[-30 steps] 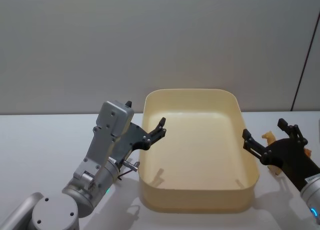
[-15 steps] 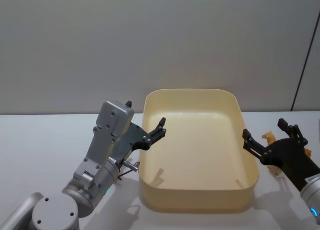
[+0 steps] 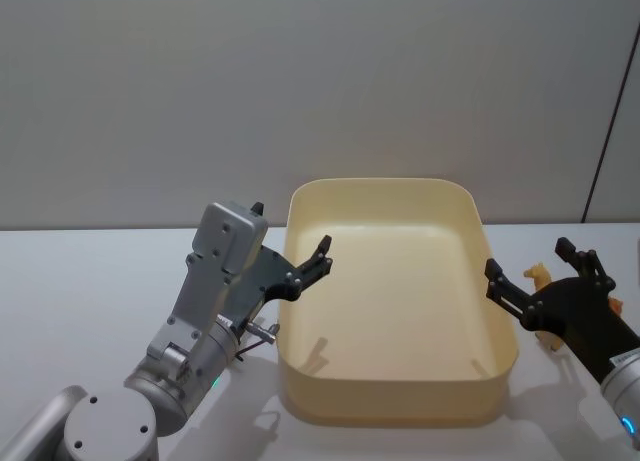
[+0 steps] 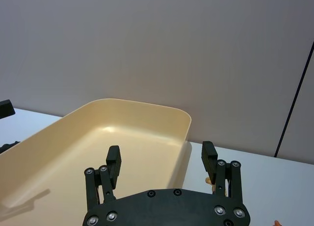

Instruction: Pick up the toy alternately with two hands and place it into the central storage box.

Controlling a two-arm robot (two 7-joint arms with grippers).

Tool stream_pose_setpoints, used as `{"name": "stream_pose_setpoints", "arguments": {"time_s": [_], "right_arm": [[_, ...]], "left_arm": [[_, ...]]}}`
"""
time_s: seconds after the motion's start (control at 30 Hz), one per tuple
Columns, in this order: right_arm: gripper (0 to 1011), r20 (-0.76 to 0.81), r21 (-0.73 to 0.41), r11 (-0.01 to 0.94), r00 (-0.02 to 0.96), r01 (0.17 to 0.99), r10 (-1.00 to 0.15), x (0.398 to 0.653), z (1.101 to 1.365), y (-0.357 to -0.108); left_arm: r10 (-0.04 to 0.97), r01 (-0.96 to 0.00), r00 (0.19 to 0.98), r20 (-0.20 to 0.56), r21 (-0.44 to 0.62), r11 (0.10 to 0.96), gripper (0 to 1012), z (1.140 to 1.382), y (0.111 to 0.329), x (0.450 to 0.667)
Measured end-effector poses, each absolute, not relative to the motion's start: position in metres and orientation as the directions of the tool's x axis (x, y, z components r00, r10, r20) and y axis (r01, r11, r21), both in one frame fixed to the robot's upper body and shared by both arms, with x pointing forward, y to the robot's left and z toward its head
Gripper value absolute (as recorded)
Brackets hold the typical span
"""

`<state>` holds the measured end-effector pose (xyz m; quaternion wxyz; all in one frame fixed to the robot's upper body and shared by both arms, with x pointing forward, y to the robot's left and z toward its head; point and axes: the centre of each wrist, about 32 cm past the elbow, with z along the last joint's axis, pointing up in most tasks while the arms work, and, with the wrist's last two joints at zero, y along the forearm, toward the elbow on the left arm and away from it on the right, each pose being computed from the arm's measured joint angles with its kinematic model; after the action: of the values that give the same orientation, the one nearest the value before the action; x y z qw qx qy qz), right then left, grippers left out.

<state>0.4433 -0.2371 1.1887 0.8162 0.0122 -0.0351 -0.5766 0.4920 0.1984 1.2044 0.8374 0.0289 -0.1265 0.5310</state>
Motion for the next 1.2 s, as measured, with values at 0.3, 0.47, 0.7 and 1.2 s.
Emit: {"name": "stream_pose_setpoints", "arguments": {"time_s": [0.3, 0.47, 0.7, 1.2], "right_arm": [[1001, 0.043, 0.06, 0.335, 0.333, 0.94, -0.942, 0.4433, 1.1887, -0.2371], [1001, 0.043, 0.06, 0.335, 0.333, 0.94, -0.942, 0.4433, 1.1887, -0.2371], [1001, 0.043, 0.06, 0.335, 0.333, 0.94, -0.942, 0.4433, 1.1887, -0.2371], [1001, 0.049, 0.055, 0.33, 0.327, 0.943, -0.944, 0.4426, 1.1879, -0.2405]], "left_arm": [[0.882, -0.897, 0.404, 0.242, -0.086, 0.434, 1001, 1.2044, 0.1984, 0.492], [0.882, -0.897, 0.404, 0.242, -0.086, 0.434, 1001, 1.2044, 0.1984, 0.492], [0.882, -0.897, 0.404, 0.242, -0.086, 0.434, 1001, 1.2044, 0.1984, 0.492], [0.882, -0.897, 0.404, 0.242, -0.086, 0.434, 1001, 1.2044, 0.1984, 0.492]]}}
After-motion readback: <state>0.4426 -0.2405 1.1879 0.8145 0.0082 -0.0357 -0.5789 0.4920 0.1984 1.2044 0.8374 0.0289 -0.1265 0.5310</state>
